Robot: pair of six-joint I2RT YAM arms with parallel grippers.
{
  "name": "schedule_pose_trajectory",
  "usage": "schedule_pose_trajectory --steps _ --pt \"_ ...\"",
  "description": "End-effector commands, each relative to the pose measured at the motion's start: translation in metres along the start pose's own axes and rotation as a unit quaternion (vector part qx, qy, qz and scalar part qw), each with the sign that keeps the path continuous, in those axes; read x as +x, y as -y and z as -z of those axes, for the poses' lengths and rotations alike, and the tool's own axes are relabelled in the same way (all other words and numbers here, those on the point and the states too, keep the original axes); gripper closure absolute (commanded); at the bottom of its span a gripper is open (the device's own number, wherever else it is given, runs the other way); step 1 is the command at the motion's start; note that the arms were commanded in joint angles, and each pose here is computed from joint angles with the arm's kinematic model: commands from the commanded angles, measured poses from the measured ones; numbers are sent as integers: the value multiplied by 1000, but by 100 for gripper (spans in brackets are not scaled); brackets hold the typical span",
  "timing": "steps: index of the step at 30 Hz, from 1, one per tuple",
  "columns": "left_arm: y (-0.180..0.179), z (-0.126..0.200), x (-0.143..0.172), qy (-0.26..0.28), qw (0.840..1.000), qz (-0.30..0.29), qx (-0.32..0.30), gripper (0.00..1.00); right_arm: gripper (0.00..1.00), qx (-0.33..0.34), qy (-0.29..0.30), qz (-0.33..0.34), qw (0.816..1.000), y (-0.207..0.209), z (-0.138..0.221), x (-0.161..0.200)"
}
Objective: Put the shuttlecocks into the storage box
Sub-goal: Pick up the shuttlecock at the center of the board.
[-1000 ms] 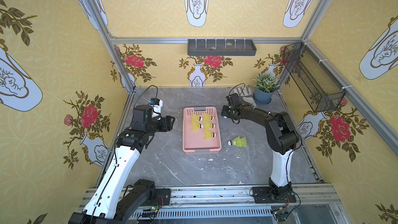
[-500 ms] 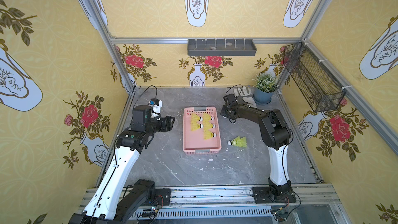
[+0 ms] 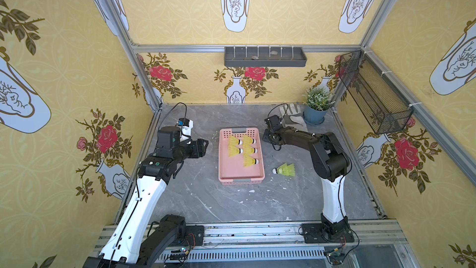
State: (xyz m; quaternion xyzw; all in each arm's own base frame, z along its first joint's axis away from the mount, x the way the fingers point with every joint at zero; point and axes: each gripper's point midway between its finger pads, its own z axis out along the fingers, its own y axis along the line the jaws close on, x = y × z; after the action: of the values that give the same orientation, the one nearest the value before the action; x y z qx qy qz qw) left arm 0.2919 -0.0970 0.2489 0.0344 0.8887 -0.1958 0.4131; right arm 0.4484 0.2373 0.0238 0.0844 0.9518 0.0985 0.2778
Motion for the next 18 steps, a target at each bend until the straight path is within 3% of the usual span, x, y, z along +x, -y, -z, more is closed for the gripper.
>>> schedule_pose_trajectory --steps 1,7,11,15,18 --pt "1 0 -3 9 1000 -1 5 29 83 -14 3 19 1000 -3 11 2" --pt "5 -1 -2 5 1000 -2 15 28 82 -87 33 72 993 -22 50 -7" --pt "13 -1 -3 3 999 -8 41 28 82 -154 34 137 978 -40 82 -3" --pt "38 -3 0 -8 993 -15 114 28 81 -230 28 202 952 -61 123 6" --pt "64 -1 1 -21 980 -12 197 29 81 -271 27 241 931 -74 152 14"
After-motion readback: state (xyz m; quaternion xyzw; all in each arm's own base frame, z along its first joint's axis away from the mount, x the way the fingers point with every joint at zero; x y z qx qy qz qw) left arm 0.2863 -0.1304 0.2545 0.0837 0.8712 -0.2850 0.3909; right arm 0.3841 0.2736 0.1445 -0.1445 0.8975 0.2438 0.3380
